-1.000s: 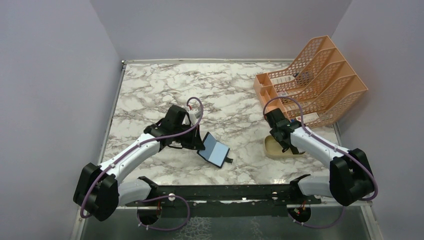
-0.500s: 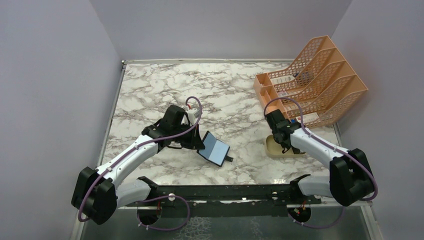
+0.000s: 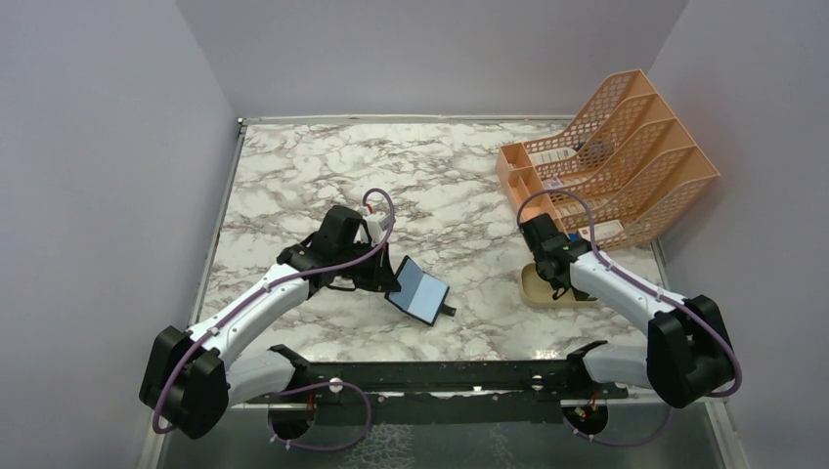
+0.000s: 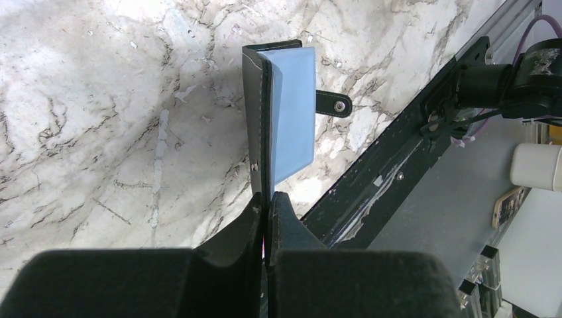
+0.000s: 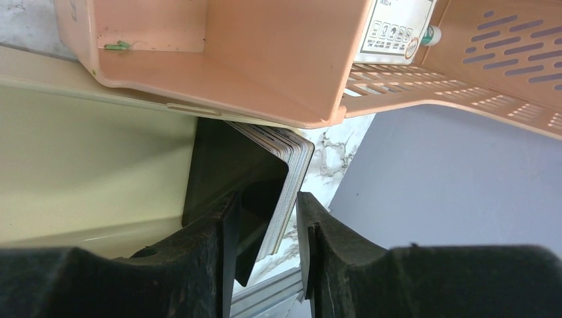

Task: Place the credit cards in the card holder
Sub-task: Pick up the credit card from the storage box.

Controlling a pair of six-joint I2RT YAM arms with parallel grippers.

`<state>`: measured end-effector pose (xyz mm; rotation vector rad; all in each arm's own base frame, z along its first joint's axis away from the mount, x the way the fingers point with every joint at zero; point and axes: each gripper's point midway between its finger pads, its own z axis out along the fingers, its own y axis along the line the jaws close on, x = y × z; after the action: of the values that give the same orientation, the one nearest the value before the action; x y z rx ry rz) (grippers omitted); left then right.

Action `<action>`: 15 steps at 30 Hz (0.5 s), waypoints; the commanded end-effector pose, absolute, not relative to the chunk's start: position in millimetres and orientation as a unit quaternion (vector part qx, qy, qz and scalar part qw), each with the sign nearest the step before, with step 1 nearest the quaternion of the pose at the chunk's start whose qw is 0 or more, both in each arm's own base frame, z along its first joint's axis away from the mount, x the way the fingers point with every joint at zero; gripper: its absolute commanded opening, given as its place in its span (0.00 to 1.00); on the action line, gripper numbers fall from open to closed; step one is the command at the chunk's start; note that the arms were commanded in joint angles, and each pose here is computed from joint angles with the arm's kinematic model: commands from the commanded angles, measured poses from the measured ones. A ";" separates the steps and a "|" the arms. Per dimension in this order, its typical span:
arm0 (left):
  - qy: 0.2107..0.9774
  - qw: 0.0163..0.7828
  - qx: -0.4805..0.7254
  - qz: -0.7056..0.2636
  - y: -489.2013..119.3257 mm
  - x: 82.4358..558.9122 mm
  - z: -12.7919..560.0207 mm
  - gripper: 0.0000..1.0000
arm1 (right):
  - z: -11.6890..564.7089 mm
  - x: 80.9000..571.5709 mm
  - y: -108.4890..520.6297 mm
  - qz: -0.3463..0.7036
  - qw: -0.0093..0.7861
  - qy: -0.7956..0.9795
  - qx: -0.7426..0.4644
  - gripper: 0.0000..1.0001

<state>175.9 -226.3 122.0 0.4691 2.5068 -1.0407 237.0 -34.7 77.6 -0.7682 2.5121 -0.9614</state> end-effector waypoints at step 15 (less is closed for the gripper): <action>0.885 0.215 0.175 -0.375 -226.4 177.6 131.5 0.00 | 93.7 246.3 -36.1 -0.348 0.200 0.877 -0.263 0.21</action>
<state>175.9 -226.3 124.8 0.4711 2.4945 -1.0426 237.8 -35.4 79.7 -0.7842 2.5032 -0.9694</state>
